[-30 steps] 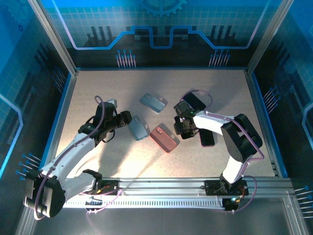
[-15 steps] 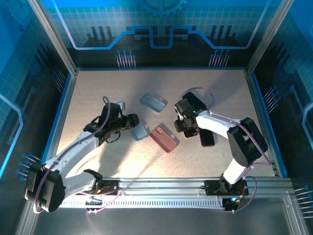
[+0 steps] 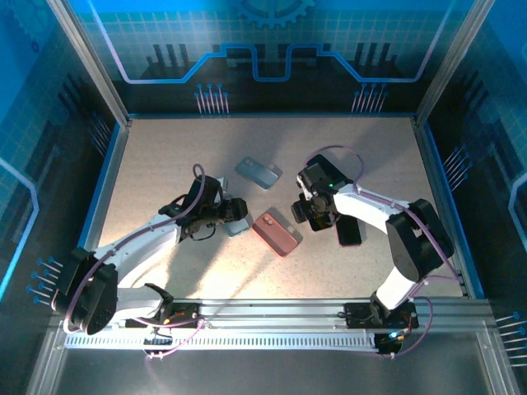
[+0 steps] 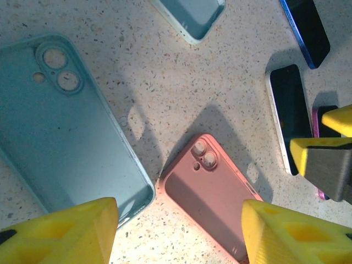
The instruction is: Put the phone into the phone case
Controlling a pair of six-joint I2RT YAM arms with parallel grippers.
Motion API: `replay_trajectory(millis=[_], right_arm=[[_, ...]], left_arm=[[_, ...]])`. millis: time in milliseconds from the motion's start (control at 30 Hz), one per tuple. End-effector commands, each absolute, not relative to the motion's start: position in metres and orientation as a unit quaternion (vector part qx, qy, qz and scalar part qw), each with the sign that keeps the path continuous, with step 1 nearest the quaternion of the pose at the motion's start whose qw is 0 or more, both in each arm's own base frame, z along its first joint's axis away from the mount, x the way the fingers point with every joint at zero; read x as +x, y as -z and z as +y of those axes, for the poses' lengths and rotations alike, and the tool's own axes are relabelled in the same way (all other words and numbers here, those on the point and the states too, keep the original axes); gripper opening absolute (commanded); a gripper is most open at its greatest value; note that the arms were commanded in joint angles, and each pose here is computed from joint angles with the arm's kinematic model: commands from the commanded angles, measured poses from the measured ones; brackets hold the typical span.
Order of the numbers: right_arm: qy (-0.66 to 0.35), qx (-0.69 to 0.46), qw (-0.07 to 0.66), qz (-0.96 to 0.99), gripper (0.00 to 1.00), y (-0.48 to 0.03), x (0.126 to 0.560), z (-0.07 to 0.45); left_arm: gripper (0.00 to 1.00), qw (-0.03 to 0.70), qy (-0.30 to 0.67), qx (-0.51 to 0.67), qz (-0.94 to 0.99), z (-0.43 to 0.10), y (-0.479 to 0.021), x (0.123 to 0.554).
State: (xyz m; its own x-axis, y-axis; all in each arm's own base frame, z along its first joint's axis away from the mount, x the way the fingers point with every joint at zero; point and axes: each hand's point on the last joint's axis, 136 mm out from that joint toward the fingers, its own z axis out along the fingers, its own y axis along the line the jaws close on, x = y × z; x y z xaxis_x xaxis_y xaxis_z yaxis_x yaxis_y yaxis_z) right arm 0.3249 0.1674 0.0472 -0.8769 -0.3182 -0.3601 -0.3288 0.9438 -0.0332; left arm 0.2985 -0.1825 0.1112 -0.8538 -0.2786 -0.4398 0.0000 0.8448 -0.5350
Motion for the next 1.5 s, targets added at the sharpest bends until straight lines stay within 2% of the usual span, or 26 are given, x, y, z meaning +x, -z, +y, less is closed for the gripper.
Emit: replay_trajectory(millis=[0, 300, 633, 800, 1067, 1467], right_arm=[[-0.014, -0.157, 0.16, 0.974, 0.83, -0.03, 0.328, 0.159], [-0.009, -0.143, 0.143, 0.979, 0.85, -0.016, 0.34, 0.157], [-0.012, -0.137, 0.113, 0.984, 0.84, -0.005, 0.333, 0.157], [-0.046, -0.115, 0.12, 0.985, 0.84, -0.022, 0.325, 0.163], [-0.046, -0.109, 0.156, 0.981, 0.9, -0.054, 0.333, 0.156], [-0.066, -0.106, 0.125, 0.984, 0.93, -0.025, 0.343, 0.154]], left_arm=[[0.61, 0.271, 0.286, -0.072, 0.916, -0.191, -0.127, 0.305], [0.61, 0.27, 0.276, -0.07, 0.92, -0.187, -0.127, 0.302], [0.61, 0.271, 0.27, -0.071, 0.921, -0.186, -0.126, 0.303], [0.61, 0.269, 0.267, -0.069, 0.923, -0.186, -0.126, 0.303], [0.61, 0.267, 0.263, -0.07, 0.925, -0.186, -0.122, 0.304], [0.6, 0.27, 0.26, -0.076, 0.924, -0.183, -0.122, 0.303]])
